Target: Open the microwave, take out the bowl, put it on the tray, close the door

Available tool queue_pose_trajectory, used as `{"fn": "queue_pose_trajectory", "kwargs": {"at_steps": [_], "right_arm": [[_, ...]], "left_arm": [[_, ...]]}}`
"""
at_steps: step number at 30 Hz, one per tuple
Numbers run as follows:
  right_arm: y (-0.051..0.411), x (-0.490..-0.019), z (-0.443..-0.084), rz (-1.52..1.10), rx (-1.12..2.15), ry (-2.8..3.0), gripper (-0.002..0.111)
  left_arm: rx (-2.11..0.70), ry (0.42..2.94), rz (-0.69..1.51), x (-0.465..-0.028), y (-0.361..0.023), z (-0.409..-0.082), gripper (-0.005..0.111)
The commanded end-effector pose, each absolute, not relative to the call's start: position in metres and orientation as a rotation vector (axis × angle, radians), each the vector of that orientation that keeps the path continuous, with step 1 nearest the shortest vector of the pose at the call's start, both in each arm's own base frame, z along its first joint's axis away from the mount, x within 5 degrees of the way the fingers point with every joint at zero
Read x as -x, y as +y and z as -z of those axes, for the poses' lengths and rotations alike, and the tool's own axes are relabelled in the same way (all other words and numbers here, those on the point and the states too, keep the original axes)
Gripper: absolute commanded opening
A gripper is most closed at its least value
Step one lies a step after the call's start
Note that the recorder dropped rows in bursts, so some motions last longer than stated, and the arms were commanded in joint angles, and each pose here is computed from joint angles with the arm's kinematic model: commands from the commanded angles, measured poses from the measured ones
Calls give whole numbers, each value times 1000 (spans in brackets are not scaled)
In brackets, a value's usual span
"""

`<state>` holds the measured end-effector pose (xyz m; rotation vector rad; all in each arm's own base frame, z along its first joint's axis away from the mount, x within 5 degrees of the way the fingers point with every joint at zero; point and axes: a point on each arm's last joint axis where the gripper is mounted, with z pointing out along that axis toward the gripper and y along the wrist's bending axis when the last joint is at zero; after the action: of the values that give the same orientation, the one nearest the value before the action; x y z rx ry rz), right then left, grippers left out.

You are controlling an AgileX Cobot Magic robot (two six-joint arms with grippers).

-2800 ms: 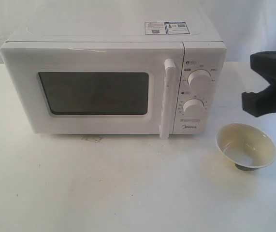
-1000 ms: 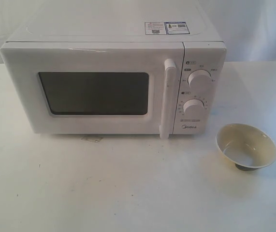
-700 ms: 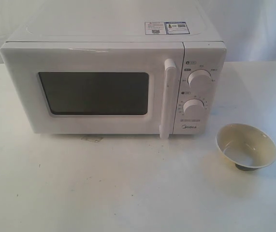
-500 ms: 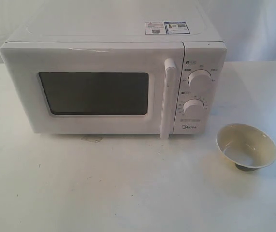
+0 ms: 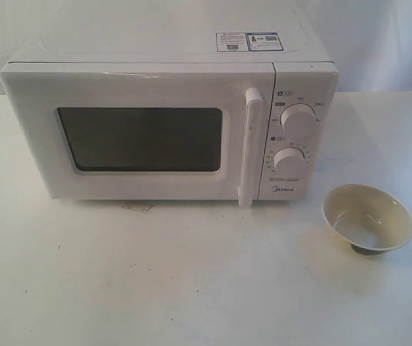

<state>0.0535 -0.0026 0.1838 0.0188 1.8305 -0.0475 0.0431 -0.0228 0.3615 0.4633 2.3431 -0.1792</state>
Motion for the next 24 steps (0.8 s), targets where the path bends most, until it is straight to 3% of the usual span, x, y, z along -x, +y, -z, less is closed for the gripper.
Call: {"fn": "queue_pose_trajectory", "kwargs": {"at_steps": [1,19,24], "right_arm": [[-3,-53,-182,46,-29,1833,0],[-3,-53,-182,46,-29,1833,0],[-3,-53,-182,46,-29,1833,0]], "left_arm": [[-475,2376,202,-38,-24,-360,0],[-471,2365,200,-39,-24,-360,0],[-365,2071,138,-65,-22,-371,0]]}}
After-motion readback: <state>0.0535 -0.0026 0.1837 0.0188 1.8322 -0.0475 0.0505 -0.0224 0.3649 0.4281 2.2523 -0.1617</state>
